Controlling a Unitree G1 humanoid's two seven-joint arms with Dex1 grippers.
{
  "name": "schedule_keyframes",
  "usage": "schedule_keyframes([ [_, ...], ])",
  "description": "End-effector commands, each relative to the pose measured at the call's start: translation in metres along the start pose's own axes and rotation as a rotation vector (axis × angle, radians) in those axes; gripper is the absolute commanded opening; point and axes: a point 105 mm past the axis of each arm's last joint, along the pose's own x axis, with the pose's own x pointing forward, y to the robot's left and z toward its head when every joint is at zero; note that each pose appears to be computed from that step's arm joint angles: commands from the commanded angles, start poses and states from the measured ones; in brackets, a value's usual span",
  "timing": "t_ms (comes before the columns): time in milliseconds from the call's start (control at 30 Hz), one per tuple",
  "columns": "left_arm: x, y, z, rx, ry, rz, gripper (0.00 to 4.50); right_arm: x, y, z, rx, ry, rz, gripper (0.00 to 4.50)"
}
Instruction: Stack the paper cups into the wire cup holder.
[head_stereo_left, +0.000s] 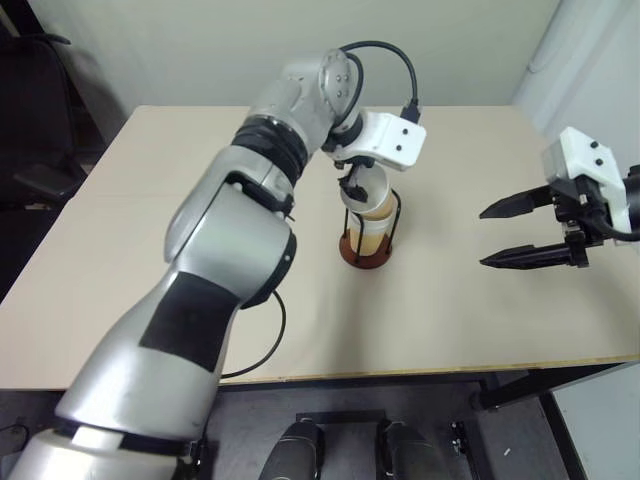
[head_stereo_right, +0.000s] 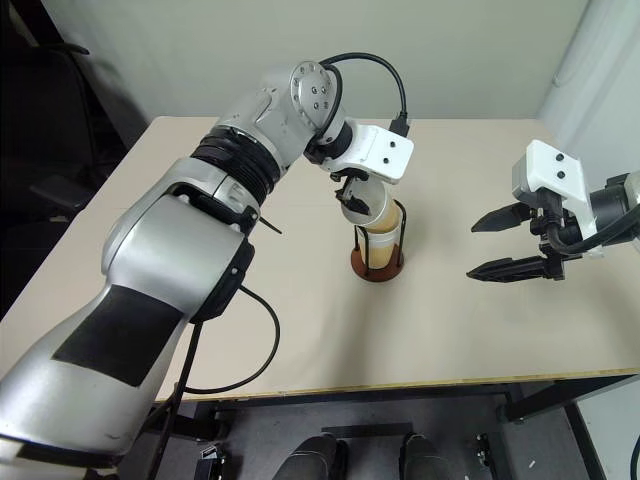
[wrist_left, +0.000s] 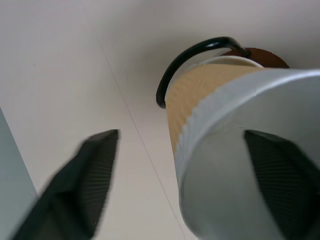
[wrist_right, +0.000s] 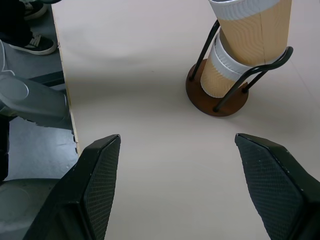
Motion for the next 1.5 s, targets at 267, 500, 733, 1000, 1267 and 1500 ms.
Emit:
schedule_keyframes([
  [267,-0.007,0.021,0.011,-0.027,-0.046,0.166,4.47,-0.012,-0.001,0.010,-0.047,-0.008,-0.044,3.72],
  [500,-0.008,0.008,0.002,-0.010,-0.006,0.046,4.47,-0.014,-0.001,0.009,-0.046,-0.002,-0.049,3.72],
  [733,-0.016,0.007,-0.001,-0.016,0.018,0.015,2.81,-0.014,-0.001,0.009,-0.047,0.002,-0.044,3.72],
  [1000,-0.015,0.004,-0.004,-0.055,0.003,-0.002,0.02,-0.016,-0.002,0.014,-0.050,-0.019,-0.049,3.72],
  [1267,-0.015,0.001,-0.007,-0.066,0.016,-0.026,0.02,-0.032,-0.014,0.042,-0.071,-0.127,-0.098,3.72],
  [1500,-0.019,0.000,-0.011,-0.077,0.045,-0.045,0.02,-0.034,-0.015,0.048,-0.059,-0.151,-0.086,3.72],
])
